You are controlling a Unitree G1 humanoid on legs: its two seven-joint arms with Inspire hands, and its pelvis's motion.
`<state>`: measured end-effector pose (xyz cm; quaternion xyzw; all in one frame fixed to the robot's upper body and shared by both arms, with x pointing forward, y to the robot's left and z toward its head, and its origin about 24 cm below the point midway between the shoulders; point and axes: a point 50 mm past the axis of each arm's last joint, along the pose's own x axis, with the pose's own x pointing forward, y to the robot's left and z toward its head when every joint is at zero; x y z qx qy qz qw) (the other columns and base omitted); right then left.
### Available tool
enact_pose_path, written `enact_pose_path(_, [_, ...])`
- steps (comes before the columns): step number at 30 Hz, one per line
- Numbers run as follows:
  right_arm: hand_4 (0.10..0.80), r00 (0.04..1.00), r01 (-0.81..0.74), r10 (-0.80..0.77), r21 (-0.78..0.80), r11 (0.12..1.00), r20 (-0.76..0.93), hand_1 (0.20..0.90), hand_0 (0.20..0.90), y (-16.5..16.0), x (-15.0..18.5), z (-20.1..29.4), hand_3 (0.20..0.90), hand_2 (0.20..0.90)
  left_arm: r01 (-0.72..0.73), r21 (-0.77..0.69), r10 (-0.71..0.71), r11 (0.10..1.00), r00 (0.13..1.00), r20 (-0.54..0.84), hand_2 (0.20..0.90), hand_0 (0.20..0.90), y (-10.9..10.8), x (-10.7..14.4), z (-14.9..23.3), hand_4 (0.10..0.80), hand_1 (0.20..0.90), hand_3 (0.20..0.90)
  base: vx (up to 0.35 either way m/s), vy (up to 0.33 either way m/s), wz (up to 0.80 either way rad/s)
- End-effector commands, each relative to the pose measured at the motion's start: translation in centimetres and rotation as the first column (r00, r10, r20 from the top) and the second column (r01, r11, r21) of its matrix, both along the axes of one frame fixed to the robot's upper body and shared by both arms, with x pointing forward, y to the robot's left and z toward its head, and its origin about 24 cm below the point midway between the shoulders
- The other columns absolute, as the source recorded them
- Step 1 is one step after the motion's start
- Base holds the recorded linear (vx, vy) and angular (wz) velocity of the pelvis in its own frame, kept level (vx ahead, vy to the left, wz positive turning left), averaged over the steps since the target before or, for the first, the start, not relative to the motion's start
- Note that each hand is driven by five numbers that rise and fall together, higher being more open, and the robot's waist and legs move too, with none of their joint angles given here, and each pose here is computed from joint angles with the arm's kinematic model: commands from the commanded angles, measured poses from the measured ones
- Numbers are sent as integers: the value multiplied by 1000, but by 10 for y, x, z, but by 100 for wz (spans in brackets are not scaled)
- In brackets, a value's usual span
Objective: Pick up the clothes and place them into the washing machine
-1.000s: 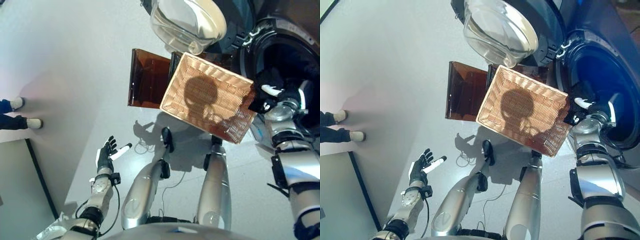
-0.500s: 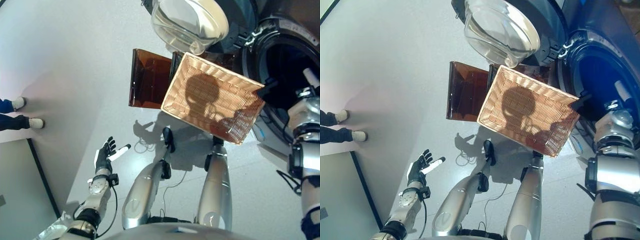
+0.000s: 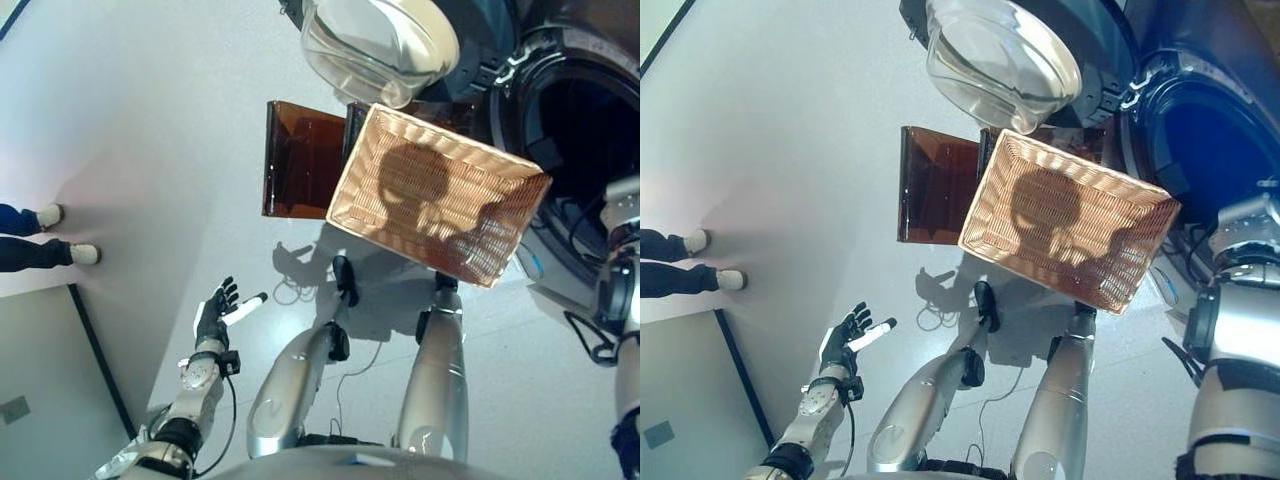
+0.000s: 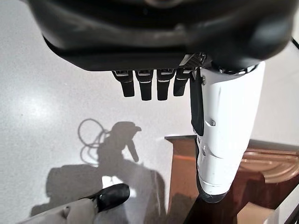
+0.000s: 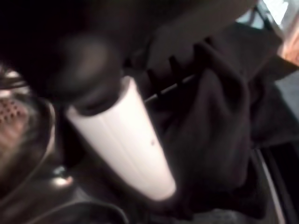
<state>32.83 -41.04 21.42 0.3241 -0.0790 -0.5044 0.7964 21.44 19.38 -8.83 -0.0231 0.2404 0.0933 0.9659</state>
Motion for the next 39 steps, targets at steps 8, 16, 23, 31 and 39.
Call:
enact_pose_path(8, [300,800,459,-330,-156,875,501,200,200,-61,-114,165,200,200,-60,47,65,997,990,-123,900,900,17,-36,-21,800,900,900,10,-7,1])
enact_pose_path(16, [300,757,508,-349,-162,846,552,200,200,-61,-125,177,200,200,-80,53,87,995,987,-132,900,900,18,-36,-23,800,900,900,3,-1,0])
enact_pose_path(23, [300,663,553,-407,-43,832,628,200,200,-62,-133,173,200,200,-94,60,102,994,985,-141,900,900,17,-38,-25,800,900,900,0,0,0])
enact_pose_path(31, [300,682,539,-411,-36,842,605,200,200,-61,-125,165,200,200,-111,63,119,992,983,-138,900,900,17,-36,-25,800,900,900,0,0,0])
enact_pose_path(39, [300,685,538,-444,9,843,577,200,200,-64,-122,152,200,200,-107,63,115,992,983,-142,900,900,17,-36,-25,800,900,900,0,0,0])
